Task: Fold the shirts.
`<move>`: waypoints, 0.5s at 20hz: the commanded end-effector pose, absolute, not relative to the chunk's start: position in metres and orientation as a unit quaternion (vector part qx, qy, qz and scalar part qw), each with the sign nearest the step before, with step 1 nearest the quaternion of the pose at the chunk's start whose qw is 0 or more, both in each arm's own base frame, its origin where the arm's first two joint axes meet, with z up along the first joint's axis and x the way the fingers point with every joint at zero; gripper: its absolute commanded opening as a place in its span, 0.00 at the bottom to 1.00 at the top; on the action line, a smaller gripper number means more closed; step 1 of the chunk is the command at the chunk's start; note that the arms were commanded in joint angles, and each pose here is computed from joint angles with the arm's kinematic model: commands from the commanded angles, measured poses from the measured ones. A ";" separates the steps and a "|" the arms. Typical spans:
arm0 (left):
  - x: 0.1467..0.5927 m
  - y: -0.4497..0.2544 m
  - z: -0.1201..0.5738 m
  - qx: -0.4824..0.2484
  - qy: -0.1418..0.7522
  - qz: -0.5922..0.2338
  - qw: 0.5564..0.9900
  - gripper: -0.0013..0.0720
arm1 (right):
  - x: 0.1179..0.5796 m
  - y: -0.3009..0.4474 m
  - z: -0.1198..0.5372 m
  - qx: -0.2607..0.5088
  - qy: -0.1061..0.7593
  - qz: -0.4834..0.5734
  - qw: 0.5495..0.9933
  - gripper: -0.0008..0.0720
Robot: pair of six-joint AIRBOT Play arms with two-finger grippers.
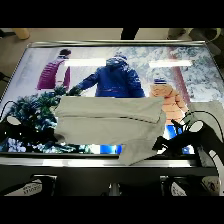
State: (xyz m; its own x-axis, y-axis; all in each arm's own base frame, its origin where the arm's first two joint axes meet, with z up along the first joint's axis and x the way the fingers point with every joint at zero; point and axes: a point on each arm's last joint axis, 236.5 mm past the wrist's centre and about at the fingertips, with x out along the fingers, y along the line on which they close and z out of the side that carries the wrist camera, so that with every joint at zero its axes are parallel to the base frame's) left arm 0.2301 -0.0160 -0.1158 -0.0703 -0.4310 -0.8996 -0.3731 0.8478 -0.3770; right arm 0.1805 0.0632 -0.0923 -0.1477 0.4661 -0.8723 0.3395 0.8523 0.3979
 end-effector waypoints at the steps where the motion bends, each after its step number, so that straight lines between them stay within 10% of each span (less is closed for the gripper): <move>1: 0.229 -0.016 -0.116 -0.273 0.732 -0.025 0.624 0.05 | 0.178 0.085 -0.111 0.322 0.728 0.057 0.603 0.73; 5: 0.232 -0.015 -0.117 -0.271 0.729 -0.024 0.628 0.05 | 0.192 0.078 -0.119 0.328 0.705 0.034 0.628 0.40; 6: 0.232 -0.014 -0.117 -0.269 0.728 -0.025 0.630 0.05 | 0.193 0.079 -0.118 0.331 0.705 0.036 0.627 0.08; 10: 0.267 -0.006 -0.078 -0.238 0.678 -0.050 0.693 0.05 | 0.223 0.079 -0.073 0.303 0.679 0.087 0.663 0.05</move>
State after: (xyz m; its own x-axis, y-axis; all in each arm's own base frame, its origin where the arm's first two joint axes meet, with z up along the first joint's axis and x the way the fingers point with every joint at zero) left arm 0.2506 -0.0020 -0.1081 0.0087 -0.3723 -0.9281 -0.3038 0.8833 -0.3572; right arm 0.2041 0.0754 -0.1032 0.0209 0.5044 -0.8632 0.3654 0.7998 0.4762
